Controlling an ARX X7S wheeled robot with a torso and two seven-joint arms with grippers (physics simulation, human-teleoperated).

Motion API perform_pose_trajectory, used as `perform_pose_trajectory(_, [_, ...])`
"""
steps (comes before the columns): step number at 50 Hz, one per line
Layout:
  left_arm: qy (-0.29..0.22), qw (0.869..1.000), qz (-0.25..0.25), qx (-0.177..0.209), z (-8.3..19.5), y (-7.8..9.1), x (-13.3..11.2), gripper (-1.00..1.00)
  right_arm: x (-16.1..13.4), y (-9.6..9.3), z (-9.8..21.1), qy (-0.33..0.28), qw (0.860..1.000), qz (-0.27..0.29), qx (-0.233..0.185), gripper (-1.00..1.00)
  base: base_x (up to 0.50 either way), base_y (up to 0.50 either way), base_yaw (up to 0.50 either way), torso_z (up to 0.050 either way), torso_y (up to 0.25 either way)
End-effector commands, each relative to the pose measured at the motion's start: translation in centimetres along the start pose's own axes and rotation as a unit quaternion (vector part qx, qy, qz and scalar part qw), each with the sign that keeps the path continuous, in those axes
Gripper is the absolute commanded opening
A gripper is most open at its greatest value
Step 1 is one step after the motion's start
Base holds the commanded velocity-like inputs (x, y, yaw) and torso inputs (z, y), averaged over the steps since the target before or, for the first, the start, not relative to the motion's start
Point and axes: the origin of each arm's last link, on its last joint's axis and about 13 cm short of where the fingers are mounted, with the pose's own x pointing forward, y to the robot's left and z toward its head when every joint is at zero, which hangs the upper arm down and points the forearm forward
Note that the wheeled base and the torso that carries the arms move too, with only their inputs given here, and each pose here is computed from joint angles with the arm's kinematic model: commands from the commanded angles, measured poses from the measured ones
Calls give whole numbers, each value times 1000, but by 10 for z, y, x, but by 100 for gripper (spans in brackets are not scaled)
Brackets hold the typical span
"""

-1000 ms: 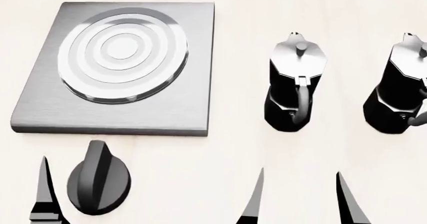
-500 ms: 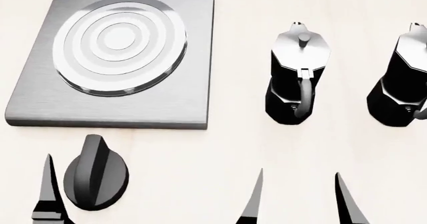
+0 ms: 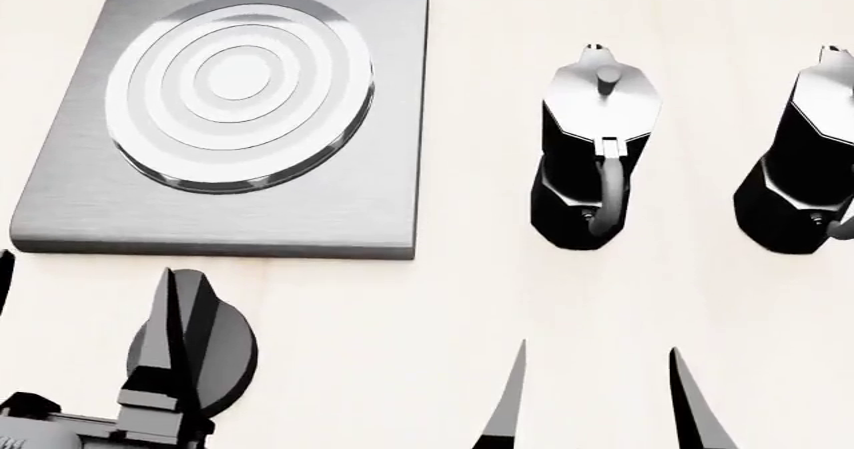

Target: Turn off the stove.

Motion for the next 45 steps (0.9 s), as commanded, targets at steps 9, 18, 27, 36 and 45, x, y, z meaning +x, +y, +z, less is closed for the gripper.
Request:
perform_pose_trajectory(9, [8,1000,0,-3,-17,-3,10,100,2,-2,-2,-4,1000,-1,-4,100,0,0,0,0,0])
perform_pose_trajectory(18, [27,1000,7,10,-31,-2,11,100,3,-2,-3,-4,1000,-1,-4,100,0,0,0,0,0])
perform_pose_trajectory(27, [44,999,3,10,-41,-2,9,100,3,-2,-3,-3,1000,0,-4,100,0,0,0,0,0])
perform_pose_trajectory(36, [56,998,4,12,-46,-1,6,100,3,-2,-3,-3,1000,0,-5,100,0,0,0,0,0])
perform_pose_trajectory(45, [67,998,6,12,-50,0,4,100,3,-2,-3,-3,1000,-1,-5,100,0,0,0,0,0])
